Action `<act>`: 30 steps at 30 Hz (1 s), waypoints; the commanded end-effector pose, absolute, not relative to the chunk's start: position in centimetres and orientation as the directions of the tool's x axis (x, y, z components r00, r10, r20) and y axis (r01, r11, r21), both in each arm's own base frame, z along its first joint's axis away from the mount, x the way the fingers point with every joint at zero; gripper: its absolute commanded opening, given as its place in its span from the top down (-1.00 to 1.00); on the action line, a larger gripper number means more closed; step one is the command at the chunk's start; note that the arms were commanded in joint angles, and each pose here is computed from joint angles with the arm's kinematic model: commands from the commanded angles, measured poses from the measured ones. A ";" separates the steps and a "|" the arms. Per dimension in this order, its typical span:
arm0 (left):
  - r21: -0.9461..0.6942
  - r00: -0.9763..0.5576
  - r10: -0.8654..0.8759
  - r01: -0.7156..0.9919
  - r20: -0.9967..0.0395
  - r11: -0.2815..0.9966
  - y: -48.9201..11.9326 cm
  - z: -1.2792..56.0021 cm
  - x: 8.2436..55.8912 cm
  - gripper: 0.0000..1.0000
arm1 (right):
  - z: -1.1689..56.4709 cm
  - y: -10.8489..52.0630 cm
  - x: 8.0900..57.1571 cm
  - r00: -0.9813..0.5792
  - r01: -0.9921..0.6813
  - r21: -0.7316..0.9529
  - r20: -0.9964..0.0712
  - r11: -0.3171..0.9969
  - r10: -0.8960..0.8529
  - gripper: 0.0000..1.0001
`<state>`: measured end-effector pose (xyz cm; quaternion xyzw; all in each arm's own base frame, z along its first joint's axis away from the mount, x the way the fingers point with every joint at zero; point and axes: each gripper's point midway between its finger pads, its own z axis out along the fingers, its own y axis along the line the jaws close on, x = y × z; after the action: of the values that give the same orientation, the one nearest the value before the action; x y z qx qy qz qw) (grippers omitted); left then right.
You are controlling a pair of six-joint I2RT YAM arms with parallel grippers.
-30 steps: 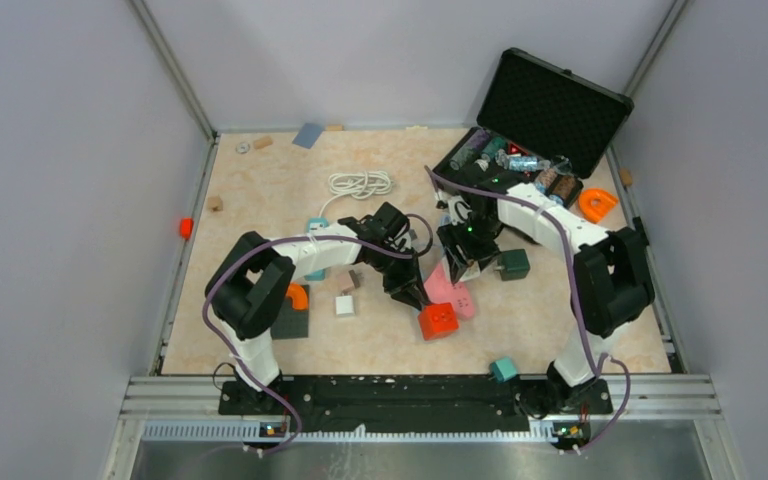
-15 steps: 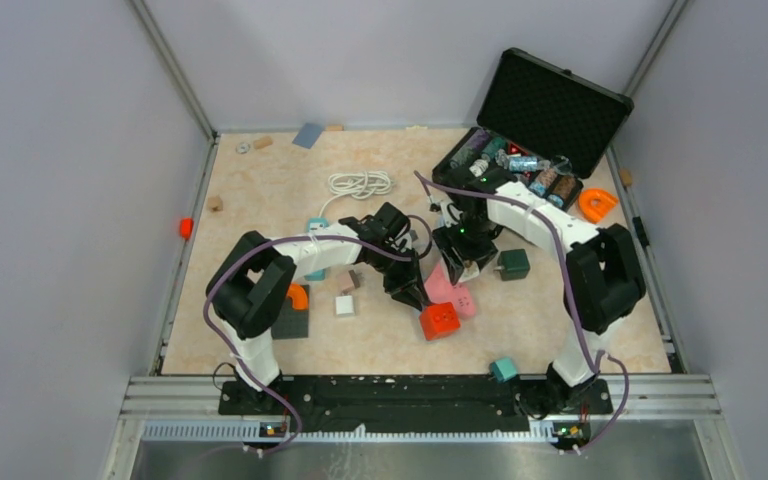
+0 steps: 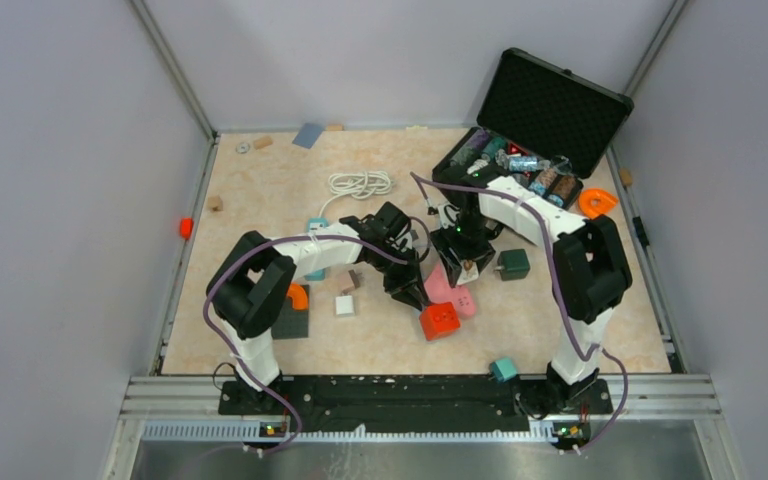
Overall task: Insert the plug
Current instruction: Insert the plug into the socket.
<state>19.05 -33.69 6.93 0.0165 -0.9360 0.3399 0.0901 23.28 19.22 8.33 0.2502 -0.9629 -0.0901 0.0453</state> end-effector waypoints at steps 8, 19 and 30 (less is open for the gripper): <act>-0.346 -0.998 -0.060 -0.062 0.015 0.936 -28.2 -0.4 21.7 0.70 | -0.6 24.4 29.6 -0.855 -0.519 0.287 -0.180 0.805 -0.487 1.00; -0.338 -0.998 -0.061 -0.063 0.018 0.939 -28.1 -0.4 21.7 0.71 | 4.1 23.2 30.0 -0.867 -0.485 0.225 -0.252 0.845 -0.431 0.28; -0.333 -0.998 -0.054 -0.058 0.022 0.941 -28.2 -0.6 21.8 0.70 | 8.1 22.9 30.3 -0.864 -0.465 0.209 -0.321 0.860 -0.389 -0.38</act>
<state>19.04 -33.34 6.83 0.0139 -0.9409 0.3272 0.0862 25.45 20.48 7.69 0.2184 -0.9669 -0.1308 -0.0196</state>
